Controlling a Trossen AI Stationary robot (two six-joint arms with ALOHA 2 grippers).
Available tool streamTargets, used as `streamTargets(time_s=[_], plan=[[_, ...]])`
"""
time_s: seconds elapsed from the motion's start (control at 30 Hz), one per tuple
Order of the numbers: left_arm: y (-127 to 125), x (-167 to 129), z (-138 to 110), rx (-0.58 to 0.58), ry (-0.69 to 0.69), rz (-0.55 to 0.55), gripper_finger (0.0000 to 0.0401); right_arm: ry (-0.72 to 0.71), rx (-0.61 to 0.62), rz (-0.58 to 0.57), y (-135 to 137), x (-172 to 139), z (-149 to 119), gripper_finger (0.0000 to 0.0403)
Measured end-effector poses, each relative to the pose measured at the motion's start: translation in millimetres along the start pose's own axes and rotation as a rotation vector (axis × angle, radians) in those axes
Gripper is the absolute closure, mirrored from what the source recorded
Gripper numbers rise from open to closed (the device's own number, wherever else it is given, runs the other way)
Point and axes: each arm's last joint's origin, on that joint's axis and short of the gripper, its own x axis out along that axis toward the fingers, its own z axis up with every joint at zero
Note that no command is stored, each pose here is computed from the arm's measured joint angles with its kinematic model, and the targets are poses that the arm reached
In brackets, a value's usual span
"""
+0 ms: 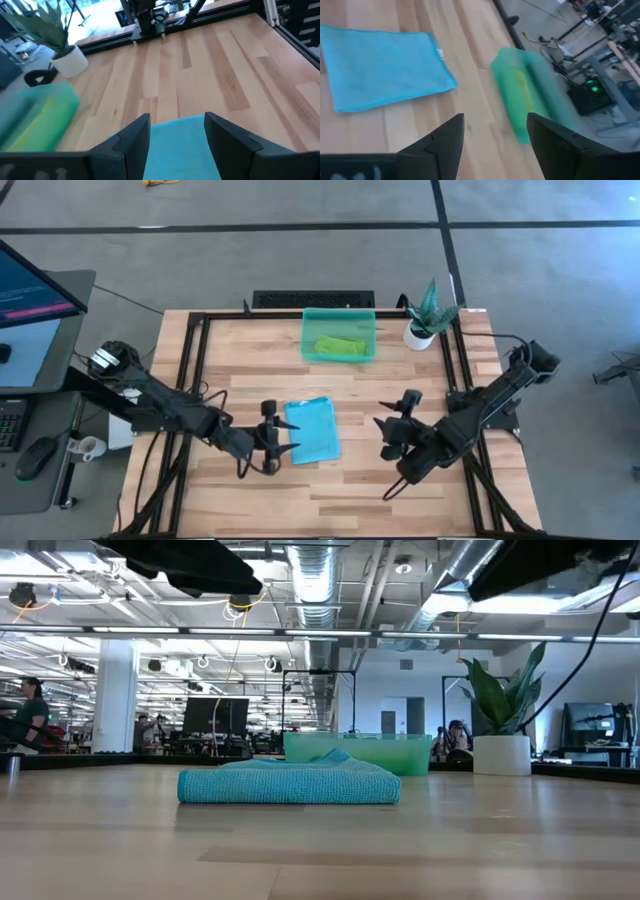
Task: Roll microfiber towels into tight, uniform cylinder then place into a basket
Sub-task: Roll the blue microfiber cloth
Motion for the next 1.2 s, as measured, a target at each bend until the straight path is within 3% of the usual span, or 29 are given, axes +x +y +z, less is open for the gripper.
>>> streamTargets(time_s=[0.13,0.27,0.47,0.63,0.87,1.0,1.2], plan=[[3,2,-1,-0.057,0.014,-0.031,0.0221,-0.017,0.042,0.06,7,7,-13,0.0163],[-2,1,-3,-0.101,0.037,-0.131,0.0221,-0.008,0.069,0.159,19,10,-20,0.0163],[-21,-3,-10,-0.103,0.07,-0.226,0.0221,-0.134,0.122,0.296,38,5,-18,0.0163],[-41,7,-26,-0.09,0.105,-0.216,0.0221,-0.236,0.11,0.342,46,-1,-13,0.0163],[-59,28,-49,-0.032,0.128,-0.181,0.0221,-0.257,0.153,0.389,48,4,-15,0.0163],[-61,33,-47,-0.018,0.119,-0.085,0.0221,-0.249,0.152,0.449,50,5,-16,0.0163],[-62,35,-45,-0.021,0.125,-0.095,0.0221,-0.261,0.145,0.442,62,15,-15,0.0163]])
